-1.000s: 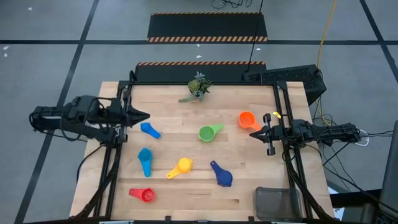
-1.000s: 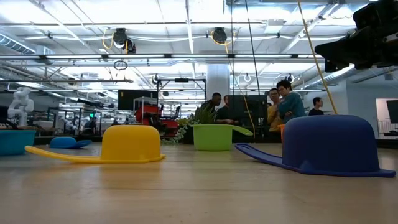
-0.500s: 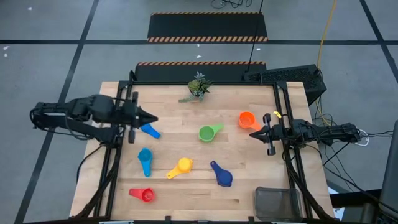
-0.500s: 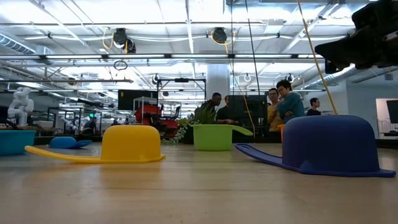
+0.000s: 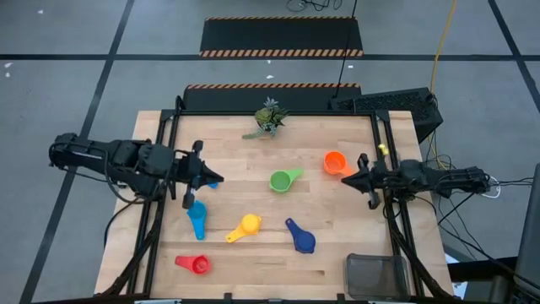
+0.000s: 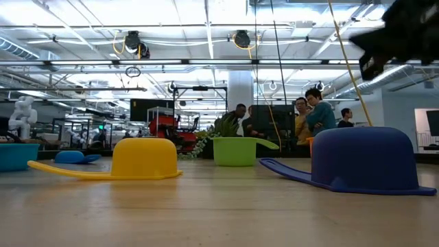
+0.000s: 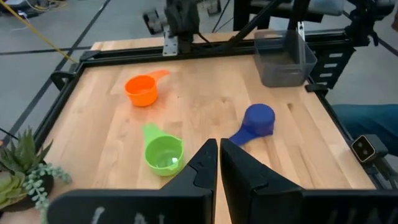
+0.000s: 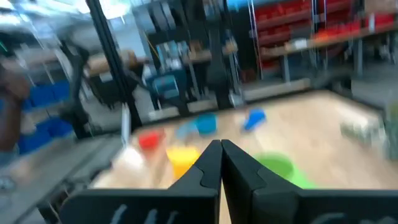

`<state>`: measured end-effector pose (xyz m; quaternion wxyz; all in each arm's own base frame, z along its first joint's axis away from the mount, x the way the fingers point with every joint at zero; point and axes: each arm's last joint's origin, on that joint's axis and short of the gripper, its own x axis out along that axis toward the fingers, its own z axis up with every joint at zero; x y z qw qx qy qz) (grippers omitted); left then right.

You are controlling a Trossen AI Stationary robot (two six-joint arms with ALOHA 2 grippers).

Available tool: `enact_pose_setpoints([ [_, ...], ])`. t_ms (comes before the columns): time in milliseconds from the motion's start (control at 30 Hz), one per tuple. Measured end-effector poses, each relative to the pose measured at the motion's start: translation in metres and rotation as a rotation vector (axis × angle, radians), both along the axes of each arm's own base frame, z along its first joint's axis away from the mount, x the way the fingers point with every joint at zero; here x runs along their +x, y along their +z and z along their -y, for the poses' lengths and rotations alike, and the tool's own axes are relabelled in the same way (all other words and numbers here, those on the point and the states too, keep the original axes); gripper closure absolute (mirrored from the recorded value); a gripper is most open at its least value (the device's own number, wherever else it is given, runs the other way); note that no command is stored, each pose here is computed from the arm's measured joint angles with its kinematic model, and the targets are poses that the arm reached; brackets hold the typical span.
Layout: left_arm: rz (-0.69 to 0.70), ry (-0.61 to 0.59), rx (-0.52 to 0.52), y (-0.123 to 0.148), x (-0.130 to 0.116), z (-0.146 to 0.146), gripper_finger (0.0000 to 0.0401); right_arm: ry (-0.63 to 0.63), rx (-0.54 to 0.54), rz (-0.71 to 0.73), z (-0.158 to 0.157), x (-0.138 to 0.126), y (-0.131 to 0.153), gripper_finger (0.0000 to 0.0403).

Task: Nest measuring cups in basket
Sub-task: Stack the green measuring cup on top of the orange measuring cup

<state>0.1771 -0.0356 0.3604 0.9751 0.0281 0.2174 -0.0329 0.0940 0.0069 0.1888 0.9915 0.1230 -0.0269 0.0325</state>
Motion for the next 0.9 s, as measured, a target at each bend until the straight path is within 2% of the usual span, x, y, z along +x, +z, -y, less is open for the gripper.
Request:
enact_pose_setpoints([
  [267, 0.048, -0.005, 0.013, 0.003, 0.002, 0.005, 0.0377, -0.001, -0.051, -0.042, 0.000, -0.003, 0.058, 0.0403],
  [567, 0.086, -0.010, 0.013, 0.007, 0.003, 0.006, 0.0377, 0.002, -0.111, -0.172, -0.001, 0.016, 0.121, 0.0403],
  [767, 0.102, -0.009, 0.008, 0.008, 0.005, 0.007, 0.0377, 0.005, -0.144, -0.231, -0.003, 0.040, 0.147, 0.0403],
  [900, 0.086, 0.020, 0.018, 0.004, 0.012, 0.008, 0.0377, 0.003, -0.149, -0.284, -0.004, 0.058, 0.152, 0.0403],
])
